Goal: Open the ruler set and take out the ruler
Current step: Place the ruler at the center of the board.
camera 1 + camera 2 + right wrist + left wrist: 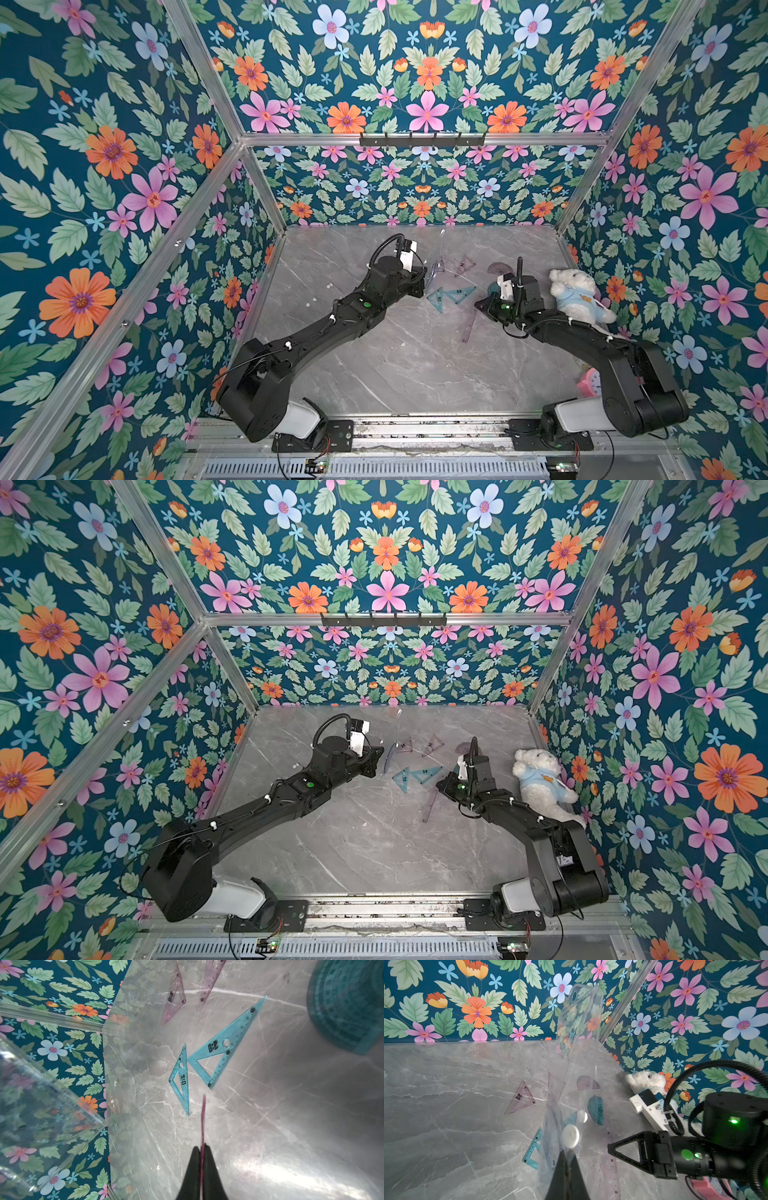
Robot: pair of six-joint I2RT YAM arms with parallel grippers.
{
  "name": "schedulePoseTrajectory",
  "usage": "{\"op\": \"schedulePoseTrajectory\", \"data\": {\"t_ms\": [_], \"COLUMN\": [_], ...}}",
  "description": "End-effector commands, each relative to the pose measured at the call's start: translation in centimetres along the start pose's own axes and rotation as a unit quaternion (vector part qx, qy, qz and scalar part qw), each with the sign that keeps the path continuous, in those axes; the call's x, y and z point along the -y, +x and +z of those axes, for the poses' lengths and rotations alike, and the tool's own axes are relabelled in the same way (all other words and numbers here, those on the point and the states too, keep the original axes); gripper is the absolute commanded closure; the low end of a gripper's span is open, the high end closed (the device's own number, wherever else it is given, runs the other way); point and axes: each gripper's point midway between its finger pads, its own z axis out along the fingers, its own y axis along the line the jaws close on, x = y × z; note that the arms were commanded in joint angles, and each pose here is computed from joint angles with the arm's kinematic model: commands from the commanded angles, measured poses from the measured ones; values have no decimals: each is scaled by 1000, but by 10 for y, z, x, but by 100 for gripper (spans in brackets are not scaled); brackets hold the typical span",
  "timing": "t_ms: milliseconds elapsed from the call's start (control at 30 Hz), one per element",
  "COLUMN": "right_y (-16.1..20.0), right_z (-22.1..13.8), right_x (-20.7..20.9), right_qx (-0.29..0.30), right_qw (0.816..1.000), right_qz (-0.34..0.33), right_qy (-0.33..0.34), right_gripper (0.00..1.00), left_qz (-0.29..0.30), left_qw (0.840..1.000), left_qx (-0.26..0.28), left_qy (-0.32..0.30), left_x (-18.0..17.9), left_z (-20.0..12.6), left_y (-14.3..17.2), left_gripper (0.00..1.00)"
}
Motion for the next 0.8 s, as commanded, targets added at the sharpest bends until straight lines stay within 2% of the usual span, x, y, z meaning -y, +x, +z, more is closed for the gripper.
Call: {"op": "schedulePoseTrajectory", "data": {"t_ms": [0, 300, 600, 700, 767], "right_y": [-13, -19, -20, -19, -18], "right_z": [6, 23, 21, 22, 22], "right_x": [-11, 7, 18, 20, 22], "right_qx": [11, 10, 14, 9, 7], "right_qw": [999, 1000, 999, 1000, 1000], "right_qz": [6, 20, 31, 29, 28], "right_qy": [-35, -15, -2, 3, 9], "right_gripper": [100, 100, 100, 94, 87], "left_qz": [2, 3, 4, 4, 4], "left_qw": [1000, 1000, 1000, 1000, 1000], "left_qx": [14, 10, 9, 10, 10], "left_qy": [8, 7, 8, 10, 10], "left_x": [5, 4, 6, 7, 7], "left_z": [-1, -1, -1, -1, -2], "left_y": [-10, -8, -10, -11, -11], "left_gripper": [100, 100, 100, 100, 100]}}
